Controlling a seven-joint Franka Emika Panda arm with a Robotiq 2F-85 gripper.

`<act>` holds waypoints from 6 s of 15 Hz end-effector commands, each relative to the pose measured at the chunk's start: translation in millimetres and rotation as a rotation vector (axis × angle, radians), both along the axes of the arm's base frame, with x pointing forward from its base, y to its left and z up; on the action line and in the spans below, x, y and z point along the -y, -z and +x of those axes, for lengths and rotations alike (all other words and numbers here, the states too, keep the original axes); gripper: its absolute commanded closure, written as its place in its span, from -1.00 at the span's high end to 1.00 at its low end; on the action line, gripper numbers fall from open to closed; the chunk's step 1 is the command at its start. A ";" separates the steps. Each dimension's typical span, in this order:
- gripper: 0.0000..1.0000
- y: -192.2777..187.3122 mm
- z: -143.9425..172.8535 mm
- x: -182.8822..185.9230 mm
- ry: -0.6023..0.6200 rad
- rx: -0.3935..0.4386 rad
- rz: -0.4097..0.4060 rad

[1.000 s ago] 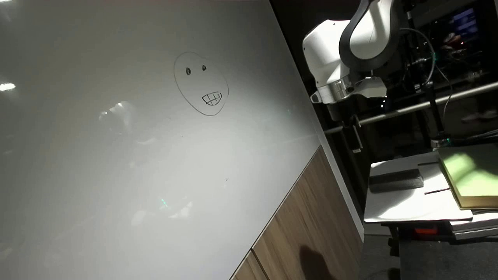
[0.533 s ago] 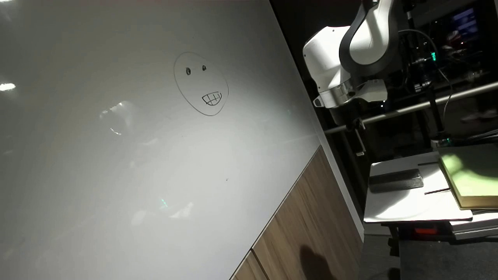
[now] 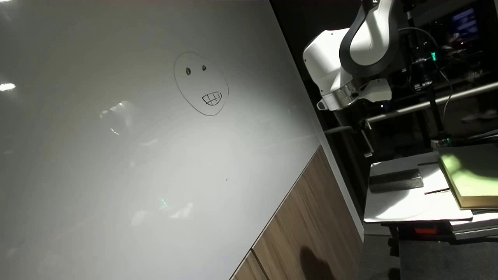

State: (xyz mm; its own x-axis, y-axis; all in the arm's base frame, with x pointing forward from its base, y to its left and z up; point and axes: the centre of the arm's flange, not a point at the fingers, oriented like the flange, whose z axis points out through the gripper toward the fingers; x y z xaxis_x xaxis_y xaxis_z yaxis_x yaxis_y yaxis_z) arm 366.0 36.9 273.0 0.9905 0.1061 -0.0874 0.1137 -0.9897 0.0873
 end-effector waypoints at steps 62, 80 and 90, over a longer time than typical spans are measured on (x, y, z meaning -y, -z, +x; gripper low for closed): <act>-0.43 -15.4 16.2 1.2 -0.031 0.086 -0.005; -0.43 -230.6 248.1 -90.5 -0.032 0.943 0.022; -0.43 -273.6 289.0 -100.7 0.034 1.169 -0.022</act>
State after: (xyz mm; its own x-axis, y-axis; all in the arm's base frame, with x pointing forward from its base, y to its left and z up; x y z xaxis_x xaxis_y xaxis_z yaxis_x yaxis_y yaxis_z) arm 626.6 133.2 550.4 0.5153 0.0995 0.8512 -0.0367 -0.9898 0.1379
